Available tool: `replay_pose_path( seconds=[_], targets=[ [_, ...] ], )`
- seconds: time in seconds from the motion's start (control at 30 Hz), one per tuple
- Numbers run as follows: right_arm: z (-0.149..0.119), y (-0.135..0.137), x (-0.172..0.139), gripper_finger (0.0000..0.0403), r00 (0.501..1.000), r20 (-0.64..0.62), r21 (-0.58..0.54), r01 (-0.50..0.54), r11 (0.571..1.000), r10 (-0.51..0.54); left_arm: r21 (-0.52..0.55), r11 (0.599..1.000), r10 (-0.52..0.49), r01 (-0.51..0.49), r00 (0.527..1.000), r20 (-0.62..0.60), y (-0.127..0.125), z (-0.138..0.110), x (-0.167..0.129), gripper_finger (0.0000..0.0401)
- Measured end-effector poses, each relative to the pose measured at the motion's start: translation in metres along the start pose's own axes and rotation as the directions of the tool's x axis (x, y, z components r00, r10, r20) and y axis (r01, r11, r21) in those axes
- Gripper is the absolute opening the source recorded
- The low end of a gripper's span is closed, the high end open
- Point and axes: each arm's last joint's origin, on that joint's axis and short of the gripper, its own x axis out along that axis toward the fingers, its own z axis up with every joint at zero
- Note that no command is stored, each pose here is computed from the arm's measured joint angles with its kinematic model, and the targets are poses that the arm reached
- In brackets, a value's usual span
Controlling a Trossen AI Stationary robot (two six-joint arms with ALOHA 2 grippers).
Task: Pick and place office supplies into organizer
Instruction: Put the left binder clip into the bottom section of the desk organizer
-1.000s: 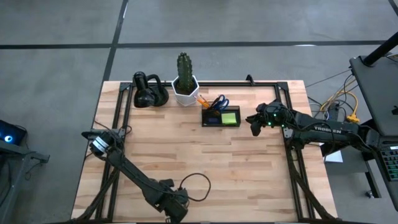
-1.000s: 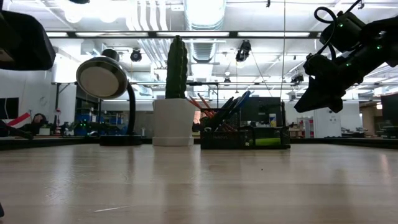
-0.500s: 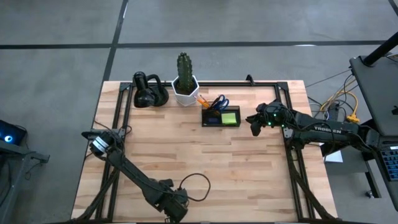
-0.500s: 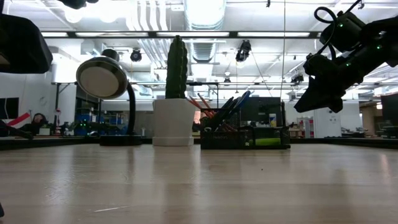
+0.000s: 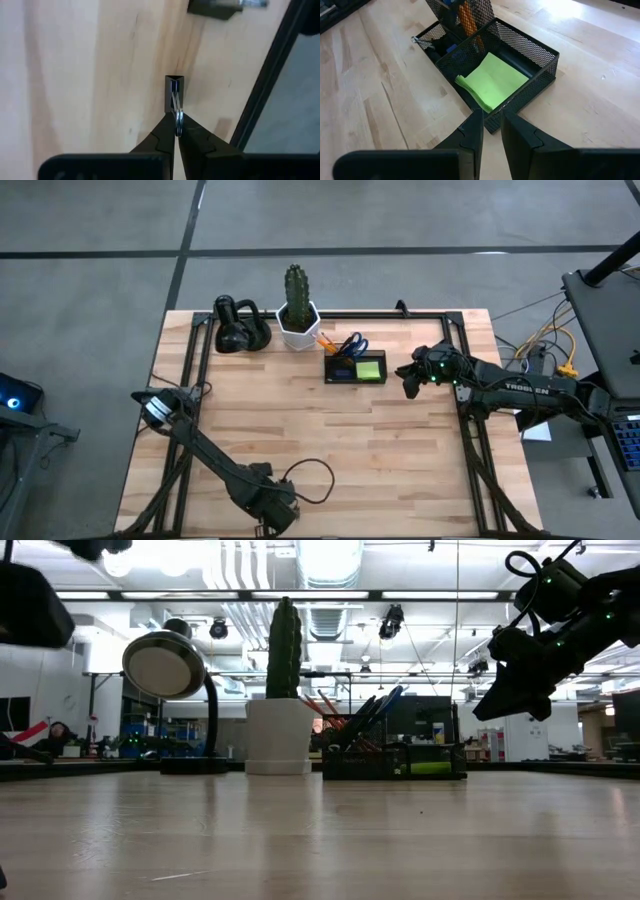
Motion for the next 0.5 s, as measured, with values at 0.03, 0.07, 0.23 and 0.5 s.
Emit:
replay_pose_path(
  seconds=[0.03,0.07,0.23,0.5],
  targets=[
    [0.0,0.0,0.0,0.0057,1.0,0.0,0.0,0.0,1.0,0.0,0.011,1.0,0.003,-0.003,1.0,-0.003,0.001,-0.001,-0.003,0.0001],
    [0.0,0.0,0.0,0.0057,1.0,0.0,0.0,0.0,1.0,0.0,0.017,1.0,0.002,-0.002,1.0,-0.001,0.002,-0.002,-0.007,0.0001],
    [0.0,0.0,0.0,0.0057,1.0,0.0,0.0,0.0,1.0,0.0,0.024,1.0,0.014,-0.015,1.0,0.006,0.015,0.003,-0.026,0.0],
    [0.0,0.0,0.0,0.0057,1.0,-0.001,0.004,-0.001,1.0,0.001,0.035,0.999,0.023,-0.028,0.991,0.135,0.048,0.033,-0.06,0.0]
  ],
)
